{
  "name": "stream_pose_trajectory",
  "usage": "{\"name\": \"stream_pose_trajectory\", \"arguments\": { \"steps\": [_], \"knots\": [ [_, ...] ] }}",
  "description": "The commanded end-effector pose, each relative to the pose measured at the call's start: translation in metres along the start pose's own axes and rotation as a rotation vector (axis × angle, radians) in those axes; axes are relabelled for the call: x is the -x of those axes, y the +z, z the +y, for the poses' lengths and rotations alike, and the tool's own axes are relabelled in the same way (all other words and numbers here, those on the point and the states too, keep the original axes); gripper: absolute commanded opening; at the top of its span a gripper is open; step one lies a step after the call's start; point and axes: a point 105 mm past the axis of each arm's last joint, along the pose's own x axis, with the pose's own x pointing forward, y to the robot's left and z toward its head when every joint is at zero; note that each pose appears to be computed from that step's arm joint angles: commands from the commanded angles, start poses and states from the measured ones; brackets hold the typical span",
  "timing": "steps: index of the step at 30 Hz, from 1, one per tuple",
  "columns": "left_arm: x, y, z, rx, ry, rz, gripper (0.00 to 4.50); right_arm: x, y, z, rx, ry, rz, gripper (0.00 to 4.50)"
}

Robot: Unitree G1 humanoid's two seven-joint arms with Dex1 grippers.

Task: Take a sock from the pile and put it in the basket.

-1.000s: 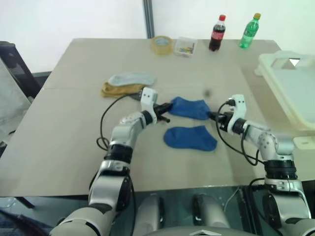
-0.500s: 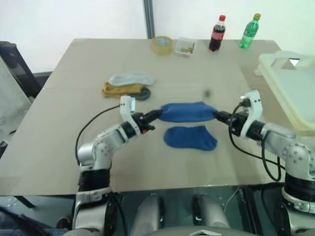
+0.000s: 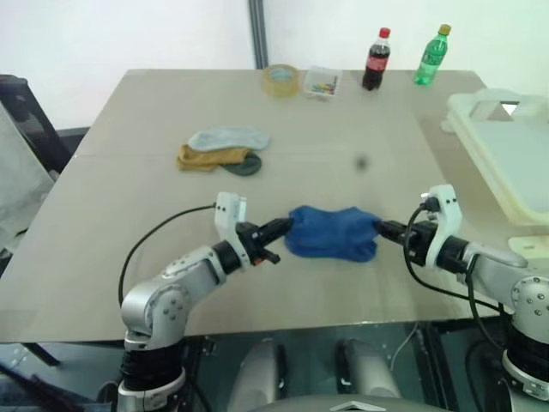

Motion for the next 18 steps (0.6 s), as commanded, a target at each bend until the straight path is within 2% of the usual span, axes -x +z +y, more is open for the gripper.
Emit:
{"name": "stream_pose_trajectory", "arguments": {
  "steps": [1,18],
  "knots": [
    [-0.001,0.005,-0.010,-0.039,-0.012,-0.028,0.07,0.006,0.002,0.001,0.048,-0.011,-0.008,0.00],
    [0.000,-0.002,-0.004,-0.048,0.035,-0.021,0.07,0.001,-0.008,-0.002,0.066,-0.025,0.012,0.00]
  ]
}}
